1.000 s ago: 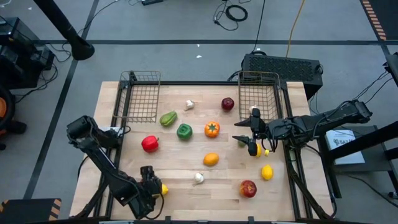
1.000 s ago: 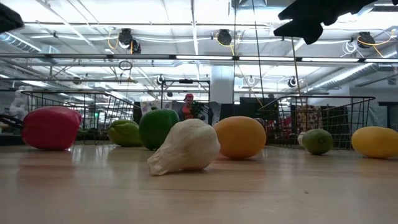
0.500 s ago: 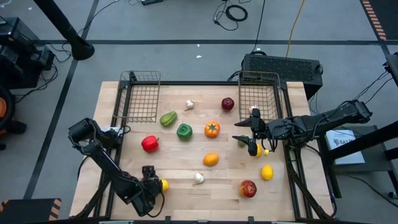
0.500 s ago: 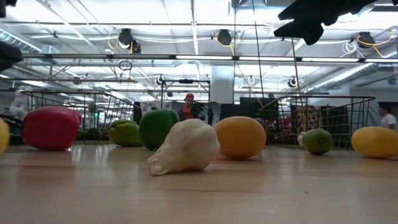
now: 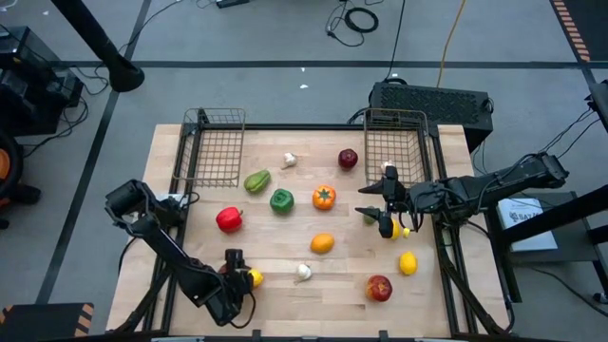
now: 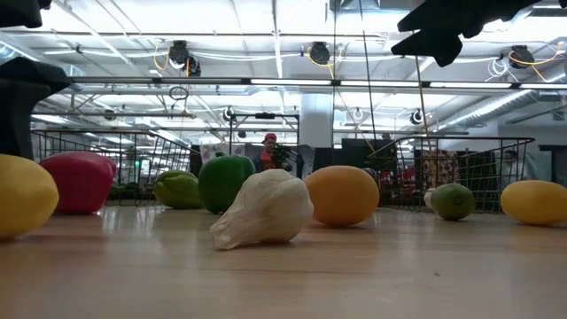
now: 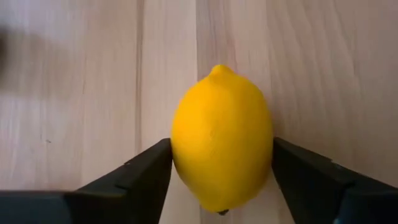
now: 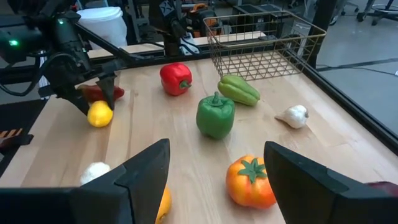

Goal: Sort produce into baskets
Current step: Put the bottom left lemon into the left wire basket

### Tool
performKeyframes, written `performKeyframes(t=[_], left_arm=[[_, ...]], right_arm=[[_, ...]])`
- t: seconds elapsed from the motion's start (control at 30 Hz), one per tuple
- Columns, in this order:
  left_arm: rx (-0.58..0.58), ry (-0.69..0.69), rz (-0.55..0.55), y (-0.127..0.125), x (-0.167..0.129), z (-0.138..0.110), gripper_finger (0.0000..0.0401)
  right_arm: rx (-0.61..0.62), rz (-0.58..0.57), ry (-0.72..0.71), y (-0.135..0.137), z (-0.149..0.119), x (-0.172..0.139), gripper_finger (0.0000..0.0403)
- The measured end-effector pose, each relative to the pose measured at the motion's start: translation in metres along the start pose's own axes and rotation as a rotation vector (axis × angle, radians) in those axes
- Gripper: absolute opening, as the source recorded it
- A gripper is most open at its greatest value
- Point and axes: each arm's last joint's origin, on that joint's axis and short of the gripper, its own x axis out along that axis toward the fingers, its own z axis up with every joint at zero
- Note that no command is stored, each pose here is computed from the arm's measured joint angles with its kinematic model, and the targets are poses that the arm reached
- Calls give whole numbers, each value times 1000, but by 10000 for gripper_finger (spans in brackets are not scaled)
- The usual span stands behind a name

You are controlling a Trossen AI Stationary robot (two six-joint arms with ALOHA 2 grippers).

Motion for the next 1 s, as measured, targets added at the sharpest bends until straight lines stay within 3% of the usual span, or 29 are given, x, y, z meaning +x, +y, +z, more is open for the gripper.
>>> performKeyframes(t=[0.33, 0.53, 0.8, 1.0], left_arm=[[19, -20, 34, 1, -1, 2, 235], [68, -90, 118, 6, -23, 28, 233], [158, -298, 312, 50, -78, 70, 233], [-11, -502, 485, 93, -121, 82, 232]], right_arm=[[0, 0, 0, 0, 0, 0, 251], [1, 0, 0, 0, 0, 0, 251], [1, 0, -1, 0, 0, 0, 251], [-2, -1, 5, 0, -1, 0, 251]])
